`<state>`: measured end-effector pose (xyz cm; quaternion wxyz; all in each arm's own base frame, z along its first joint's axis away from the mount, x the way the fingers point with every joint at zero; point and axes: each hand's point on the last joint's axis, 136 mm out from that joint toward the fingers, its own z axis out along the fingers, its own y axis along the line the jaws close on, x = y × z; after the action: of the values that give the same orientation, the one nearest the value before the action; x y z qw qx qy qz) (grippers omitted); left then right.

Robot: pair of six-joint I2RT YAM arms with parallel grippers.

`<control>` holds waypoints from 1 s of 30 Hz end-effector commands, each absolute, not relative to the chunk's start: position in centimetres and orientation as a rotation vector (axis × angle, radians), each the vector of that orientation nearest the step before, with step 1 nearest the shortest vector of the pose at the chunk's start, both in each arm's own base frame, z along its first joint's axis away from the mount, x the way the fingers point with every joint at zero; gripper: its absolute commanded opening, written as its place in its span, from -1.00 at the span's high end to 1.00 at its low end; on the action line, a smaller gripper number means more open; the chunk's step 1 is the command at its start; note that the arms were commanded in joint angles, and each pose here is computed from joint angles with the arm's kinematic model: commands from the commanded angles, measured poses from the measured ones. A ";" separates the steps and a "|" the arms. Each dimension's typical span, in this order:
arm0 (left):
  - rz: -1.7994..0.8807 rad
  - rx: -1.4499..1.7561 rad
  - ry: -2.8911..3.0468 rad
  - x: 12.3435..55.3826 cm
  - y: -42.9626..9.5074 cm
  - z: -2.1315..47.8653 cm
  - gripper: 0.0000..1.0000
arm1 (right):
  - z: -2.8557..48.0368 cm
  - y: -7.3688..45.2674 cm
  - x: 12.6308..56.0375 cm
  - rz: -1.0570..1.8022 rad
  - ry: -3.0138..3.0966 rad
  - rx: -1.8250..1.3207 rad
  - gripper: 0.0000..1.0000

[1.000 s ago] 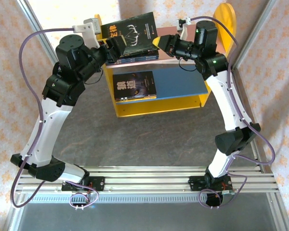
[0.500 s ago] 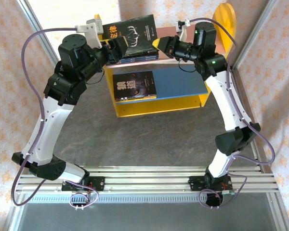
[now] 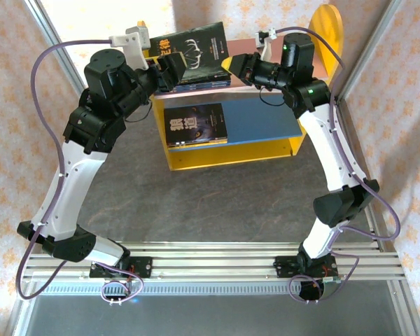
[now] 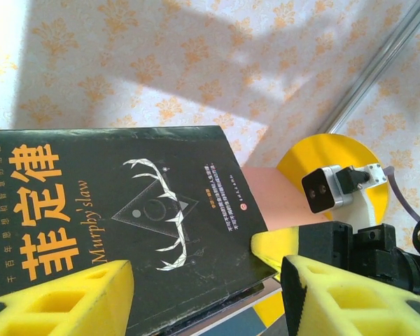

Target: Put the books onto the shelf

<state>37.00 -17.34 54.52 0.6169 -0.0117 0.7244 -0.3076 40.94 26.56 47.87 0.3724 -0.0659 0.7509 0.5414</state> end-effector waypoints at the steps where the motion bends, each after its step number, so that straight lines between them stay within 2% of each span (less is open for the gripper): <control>1: -0.678 -0.014 1.643 36.5 -17.0 55.5 -0.13 | 51.2 26.5 39.3 1.369 1.812 -0.255 0.74; 30: -0.686 0.000 1.669 36.6 -17.5 54.8 -0.13 | 49.5 25.8 40.8 1.203 1.901 -0.258 0.10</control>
<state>37.08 -17.16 54.46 0.6208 -0.0099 0.7252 -0.2977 40.86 26.01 48.08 0.3952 -0.0897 0.7701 0.4927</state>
